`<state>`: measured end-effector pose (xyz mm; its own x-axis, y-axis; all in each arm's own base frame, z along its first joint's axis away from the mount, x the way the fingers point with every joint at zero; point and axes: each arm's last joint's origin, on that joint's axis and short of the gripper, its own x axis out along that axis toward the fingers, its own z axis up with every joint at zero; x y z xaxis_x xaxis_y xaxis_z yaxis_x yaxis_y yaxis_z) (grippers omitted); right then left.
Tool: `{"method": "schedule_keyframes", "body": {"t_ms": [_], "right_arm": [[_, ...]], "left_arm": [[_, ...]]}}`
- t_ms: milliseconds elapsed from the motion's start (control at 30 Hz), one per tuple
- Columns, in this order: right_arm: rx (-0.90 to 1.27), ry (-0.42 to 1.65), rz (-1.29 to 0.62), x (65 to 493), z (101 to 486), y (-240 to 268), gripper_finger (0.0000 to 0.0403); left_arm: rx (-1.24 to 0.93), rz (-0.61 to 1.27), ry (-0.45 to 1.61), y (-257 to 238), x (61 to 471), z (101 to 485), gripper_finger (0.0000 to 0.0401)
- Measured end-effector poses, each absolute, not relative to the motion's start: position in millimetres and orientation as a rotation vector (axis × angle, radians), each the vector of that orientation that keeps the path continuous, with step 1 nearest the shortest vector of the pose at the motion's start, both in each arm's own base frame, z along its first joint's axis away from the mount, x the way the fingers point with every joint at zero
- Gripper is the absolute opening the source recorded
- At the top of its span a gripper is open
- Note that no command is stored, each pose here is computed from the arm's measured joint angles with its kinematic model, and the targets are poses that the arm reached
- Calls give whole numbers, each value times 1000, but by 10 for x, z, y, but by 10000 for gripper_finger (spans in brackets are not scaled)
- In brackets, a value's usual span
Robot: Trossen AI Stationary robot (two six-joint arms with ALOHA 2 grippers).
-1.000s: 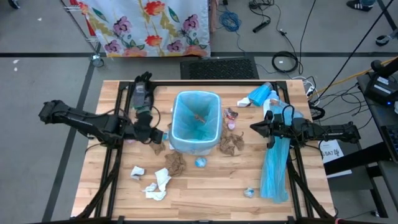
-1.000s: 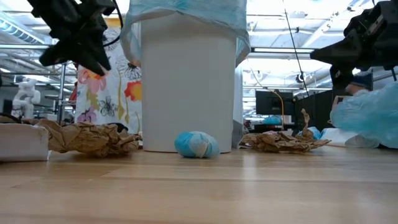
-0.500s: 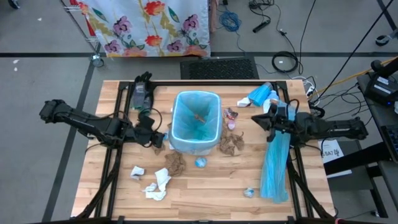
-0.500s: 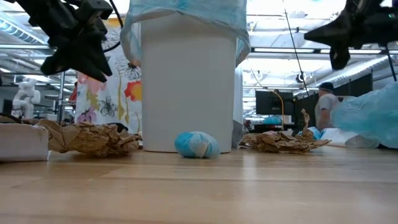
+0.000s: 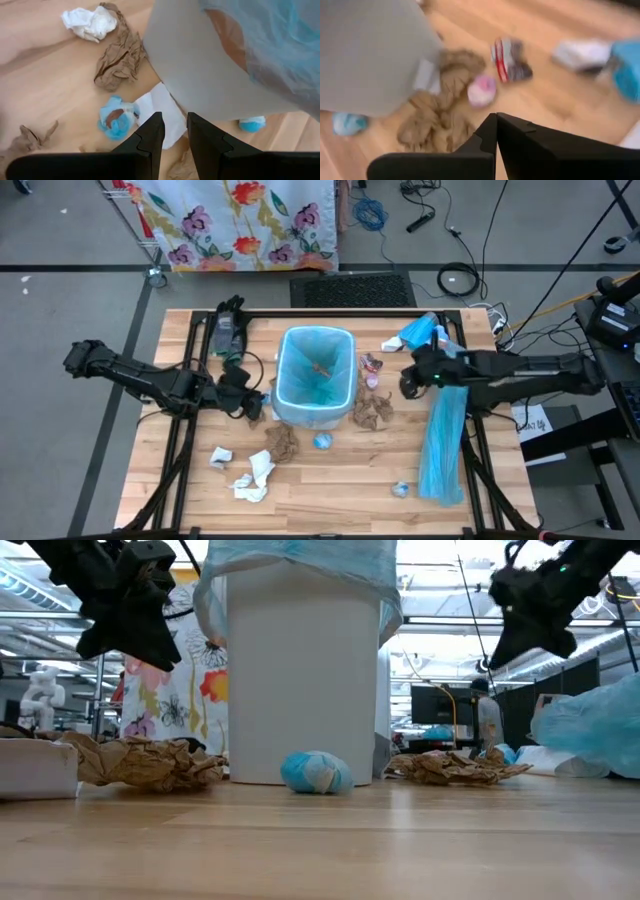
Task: Place trash/remove bag and relplace
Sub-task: Put the brown napkin into the trash bin
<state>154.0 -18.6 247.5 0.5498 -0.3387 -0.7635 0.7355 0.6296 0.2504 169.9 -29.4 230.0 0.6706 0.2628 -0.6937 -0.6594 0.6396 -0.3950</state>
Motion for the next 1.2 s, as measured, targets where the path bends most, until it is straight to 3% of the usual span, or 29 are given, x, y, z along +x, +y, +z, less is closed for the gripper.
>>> {"method": "schedule_keyframes", "body": {"t_ms": [167,667,1200], "right_arm": [[713,870,-664,1698,2324,-212,32],[857,1019,-692,2045,1967,-217,194],[851,1214,-706,2332,1441,-183,210]], "left_arm": [[-654,556,647,-293,1698,2299,90],[-585,568,716,-283,1648,2259,90],[-613,528,748,-299,1648,2253,90]]}}
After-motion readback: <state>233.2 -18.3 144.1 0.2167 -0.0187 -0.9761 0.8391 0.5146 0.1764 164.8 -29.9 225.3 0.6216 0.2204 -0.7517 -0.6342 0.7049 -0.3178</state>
